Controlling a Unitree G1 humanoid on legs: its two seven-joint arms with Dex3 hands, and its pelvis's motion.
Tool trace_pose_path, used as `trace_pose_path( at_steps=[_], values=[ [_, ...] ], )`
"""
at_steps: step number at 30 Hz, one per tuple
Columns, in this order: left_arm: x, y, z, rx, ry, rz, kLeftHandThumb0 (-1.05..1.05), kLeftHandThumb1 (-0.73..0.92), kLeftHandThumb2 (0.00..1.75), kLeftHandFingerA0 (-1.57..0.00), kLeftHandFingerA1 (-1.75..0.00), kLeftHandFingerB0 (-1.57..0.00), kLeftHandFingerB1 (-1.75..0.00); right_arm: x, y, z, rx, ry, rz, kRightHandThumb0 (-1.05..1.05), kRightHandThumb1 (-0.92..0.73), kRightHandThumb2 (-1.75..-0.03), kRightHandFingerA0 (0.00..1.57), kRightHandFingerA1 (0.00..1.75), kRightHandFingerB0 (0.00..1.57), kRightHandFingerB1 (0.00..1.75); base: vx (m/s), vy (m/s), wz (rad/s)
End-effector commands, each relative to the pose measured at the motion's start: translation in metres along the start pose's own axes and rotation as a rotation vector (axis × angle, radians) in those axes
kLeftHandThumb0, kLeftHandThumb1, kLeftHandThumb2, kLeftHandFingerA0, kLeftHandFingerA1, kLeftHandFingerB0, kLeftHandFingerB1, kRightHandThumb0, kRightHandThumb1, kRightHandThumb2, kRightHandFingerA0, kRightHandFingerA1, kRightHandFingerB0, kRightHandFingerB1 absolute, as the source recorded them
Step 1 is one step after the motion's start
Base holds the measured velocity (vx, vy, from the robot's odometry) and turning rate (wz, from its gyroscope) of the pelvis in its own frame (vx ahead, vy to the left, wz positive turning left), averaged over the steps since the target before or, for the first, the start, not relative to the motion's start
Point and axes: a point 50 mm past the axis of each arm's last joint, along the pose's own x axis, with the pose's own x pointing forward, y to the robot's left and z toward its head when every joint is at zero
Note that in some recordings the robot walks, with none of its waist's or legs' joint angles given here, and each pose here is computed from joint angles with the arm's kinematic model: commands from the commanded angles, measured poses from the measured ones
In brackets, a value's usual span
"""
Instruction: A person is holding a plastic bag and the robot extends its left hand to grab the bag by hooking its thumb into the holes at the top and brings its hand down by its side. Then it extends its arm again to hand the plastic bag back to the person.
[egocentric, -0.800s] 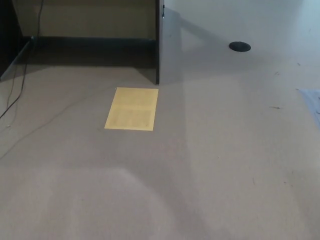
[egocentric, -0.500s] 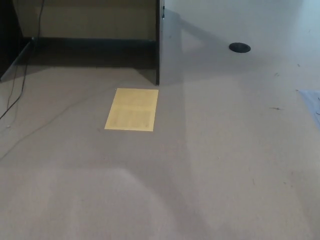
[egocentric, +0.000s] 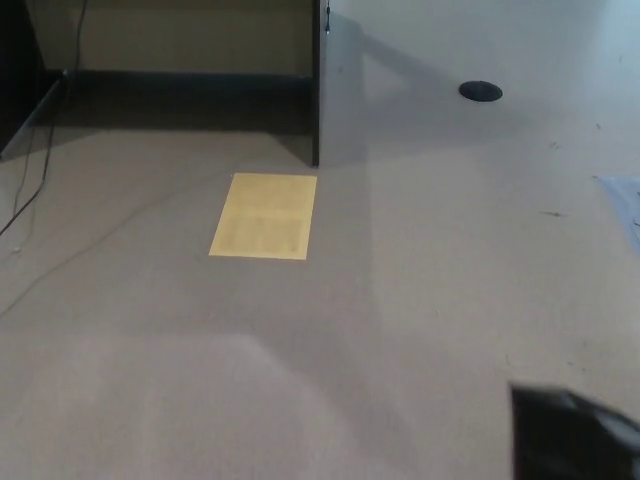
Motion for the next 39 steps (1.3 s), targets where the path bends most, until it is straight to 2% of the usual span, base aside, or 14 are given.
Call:
trace_pose_path(
  at_steps=[1, 7, 11, 13, 14, 25, 26, 29, 31, 32, 33, 34, 35, 39],
  values=[
    [-0.002, 0.007, -0.001, 0.017, -0.013, 0.027, -0.47, 0.43, 0.71, -0.51, -0.50, -0.39, -0.44, -0.003, -0.009, -0.003, 0.007, -0.008, -0.037, -0.42, -0.66, -0.60, 0.54, 0.40, 0.28, 0.31, 0.00, 0.000, 0.00],
    [-0.009, 0.005, 0.002, 0.108, -0.103, 0.007, -0.42, 0.52, 0.56, -0.44, -0.37, -0.32, -0.31, -0.006, -0.010, -0.006, -0.023, -0.001, -0.025, -0.44, -0.67, -0.60, 0.52, 0.40, 0.28, 0.31, 0.00, 0.000, 0.00],
    [-0.013, 0.006, 0.016, 0.150, -0.229, -0.005, -0.56, 0.45, 0.71, -0.28, -0.42, -0.23, -0.38, -0.008, -0.009, -0.007, -0.022, -0.006, -0.014, -0.45, -0.66, -0.60, 0.53, 0.40, 0.28, 0.31, 0.00, 0.000, 0.00],
    [-0.013, 0.009, 0.059, 0.143, -0.476, 0.039, -0.42, 0.51, 0.56, -0.50, -0.37, -0.31, -0.31, -0.005, -0.007, -0.006, -0.009, -0.005, -0.017, -0.45, -0.66, -0.59, 0.55, 0.40, 0.30, 0.31, 0.00, 0.000, 0.00],
    [-0.016, 0.008, 0.074, 0.131, -0.549, 0.041, -0.49, 0.43, 0.68, -0.33, -0.42, -0.27, -0.39, -0.006, -0.008, -0.007, -0.008, -0.002, -0.019, -0.46, -0.65, -0.59, 0.56, 0.40, 0.30, 0.31, 0.00, 0.000, 0.00],
    [-0.072, 0.013, 0.222, 0.115, -1.209, 0.092, -0.50, 0.52, 0.56, -0.26, -0.40, -0.26, -0.31, -0.014, -0.007, -0.015, -0.030, 0.023, -0.010, -0.45, -0.65, -0.59, 0.54, 0.40, 0.32, 0.32, 0.00, 0.000, 0.00],
    [-0.078, 0.014, 0.233, 0.118, -1.259, 0.093, -0.56, 0.42, 0.72, -0.23, -0.50, -0.18, -0.41, -0.014, -0.006, -0.016, -0.030, 0.025, -0.009, -0.43, -0.65, -0.59, 0.54, 0.40, 0.32, 0.32, 0.00, 0.000, 0.00],
    [-0.092, 0.014, 0.258, 0.096, -1.363, 0.084, -0.58, 0.40, 0.72, -0.22, -0.50, -0.14, -0.40, -0.014, -0.006, -0.016, -0.024, 0.027, -0.011, -0.43, -0.65, -0.59, 0.55, 0.40, 0.33, 0.33, 0.00, 0.000, 0.00],
    [-0.103, 0.014, 0.276, 0.097, -1.425, 0.096, -0.58, 0.48, 0.56, -0.33, -0.51, -0.18, -0.31, -0.014, -0.006, -0.016, -0.017, 0.026, -0.010, -0.43, -0.64, -0.59, 0.55, 0.40, 0.34, 0.33, 0.00, 0.000, 0.00],
    [-0.107, 0.014, 0.280, 0.097, -1.440, 0.098, -0.59, 0.50, 0.56, -0.59, -0.69, -0.18, -0.30, -0.016, -0.005, -0.017, -0.018, 0.028, -0.010, -0.44, -0.64, -0.59, 0.56, 0.40, 0.34, 0.33, 0.00, 0.000, 0.00],
    [-0.113, 0.014, 0.287, 0.105, -1.467, 0.114, -0.66, 0.41, 0.77, -0.99, -0.94, -0.13, -0.41, -0.016, -0.005, -0.018, -0.019, 0.032, -0.011, -0.43, -0.64, -0.59, 0.56, 0.40, 0.34, 0.33, 0.00, 0.000, 0.00],
    [-0.115, 0.014, 0.289, 0.108, -1.474, 0.122, -0.66, 0.41, 0.77, -0.99, -0.94, -0.13, -0.41, -0.017, -0.005, -0.018, -0.019, 0.033, -0.011, -0.43, -0.64, -0.59, 0.56, 0.40, 0.34, 0.33, 0.00, 0.000, 0.00],
    [-0.124, 0.013, 0.299, 0.090, -1.523, 0.118, -0.64, 0.52, 0.56, -0.44, -0.52, -0.17, -0.31, -0.017, -0.005, -0.019, -0.021, 0.040, -0.009, -0.43, -0.64, -0.59, 0.57, 0.40, 0.34, 0.33, 0.00, 0.000, 0.00],
    [-0.133, 0.016, 0.309, 0.090, -1.563, 0.123, -0.65, 0.54, 0.57, -0.34, -0.40, -0.14, -0.29, -0.016, -0.005, -0.017, -0.028, 0.029, -0.008, -0.42, -0.64, -0.59, 0.56, 0.40, 0.35, 0.33, 0.00, 0.000, 0.00]
  ],
)
